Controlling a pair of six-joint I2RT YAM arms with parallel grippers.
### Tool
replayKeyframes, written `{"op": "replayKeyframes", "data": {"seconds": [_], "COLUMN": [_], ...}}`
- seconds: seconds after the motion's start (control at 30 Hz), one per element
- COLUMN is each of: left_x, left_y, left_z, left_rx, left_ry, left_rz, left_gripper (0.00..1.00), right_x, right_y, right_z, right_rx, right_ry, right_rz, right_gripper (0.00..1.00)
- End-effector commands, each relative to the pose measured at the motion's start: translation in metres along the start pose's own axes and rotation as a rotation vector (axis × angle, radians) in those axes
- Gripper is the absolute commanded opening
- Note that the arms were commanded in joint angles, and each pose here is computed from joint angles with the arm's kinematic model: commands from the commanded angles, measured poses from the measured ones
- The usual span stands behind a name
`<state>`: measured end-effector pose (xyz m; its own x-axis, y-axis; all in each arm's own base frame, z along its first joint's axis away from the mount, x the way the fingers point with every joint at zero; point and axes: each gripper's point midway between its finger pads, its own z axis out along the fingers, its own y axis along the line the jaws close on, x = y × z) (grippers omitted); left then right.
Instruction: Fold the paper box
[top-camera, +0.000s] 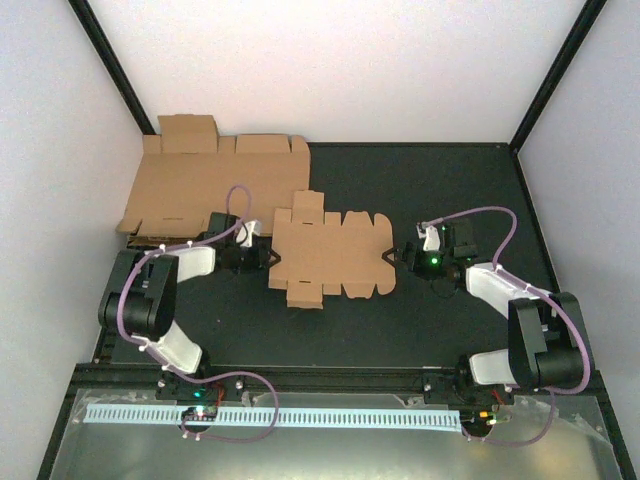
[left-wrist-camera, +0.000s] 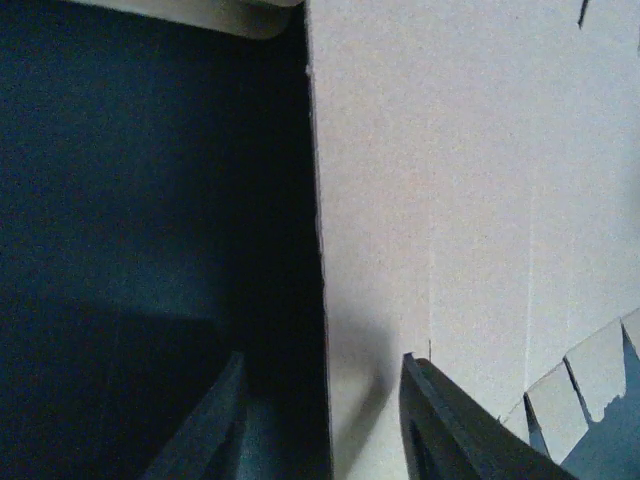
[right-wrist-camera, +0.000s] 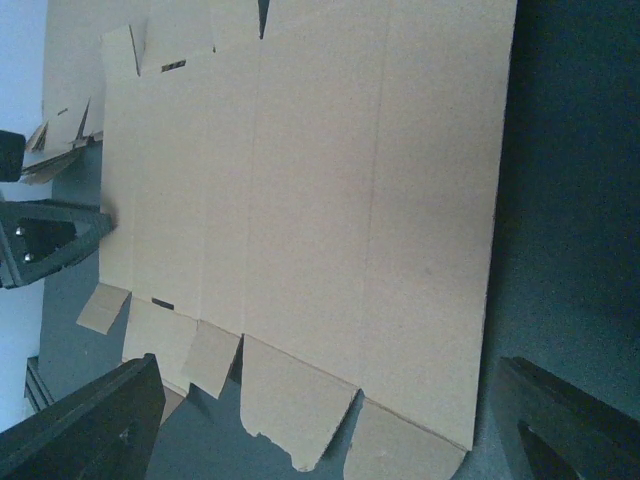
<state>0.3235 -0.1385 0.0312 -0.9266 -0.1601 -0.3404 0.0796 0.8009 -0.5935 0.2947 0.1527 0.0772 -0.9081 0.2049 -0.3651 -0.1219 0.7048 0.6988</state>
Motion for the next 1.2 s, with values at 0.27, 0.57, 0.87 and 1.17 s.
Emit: {"op": "replayKeyframes", "data": {"seconds": [0.27,0.57,0.87,1.17], "left_x": [-0.033,-0.023,-0.013,-0.011], "left_y": [-0.039,-0.061,-0.086,-0.144], "left_z": [0.003,-0.016,-0.035,-0.051], "left_rx": [0.233,0.214,0.028,-0.068], "left_ry": [-0.019,-0.054,-0.17,-0.113], "left_rz": [0.041,0.185,0.408,0.606], "left_gripper": [0.05,0.02,0.02,0.02], "right_x": [-0.002,-0.009,-0.026,-0.036], "right_y": [0.005,0.011,0.035,0.046], "right_z": [-0.001,-0.004,-0.033,-0.056], "right_rx": [-0.012,-0.012,-0.028,0.007], "right_ry": [-0.014,-0.026,-0.156,-0.234], "right_rz": [-0.027,-0.048,-0.128,-0.172], "right_gripper": [0.92,0.92,0.92,0.93]}}
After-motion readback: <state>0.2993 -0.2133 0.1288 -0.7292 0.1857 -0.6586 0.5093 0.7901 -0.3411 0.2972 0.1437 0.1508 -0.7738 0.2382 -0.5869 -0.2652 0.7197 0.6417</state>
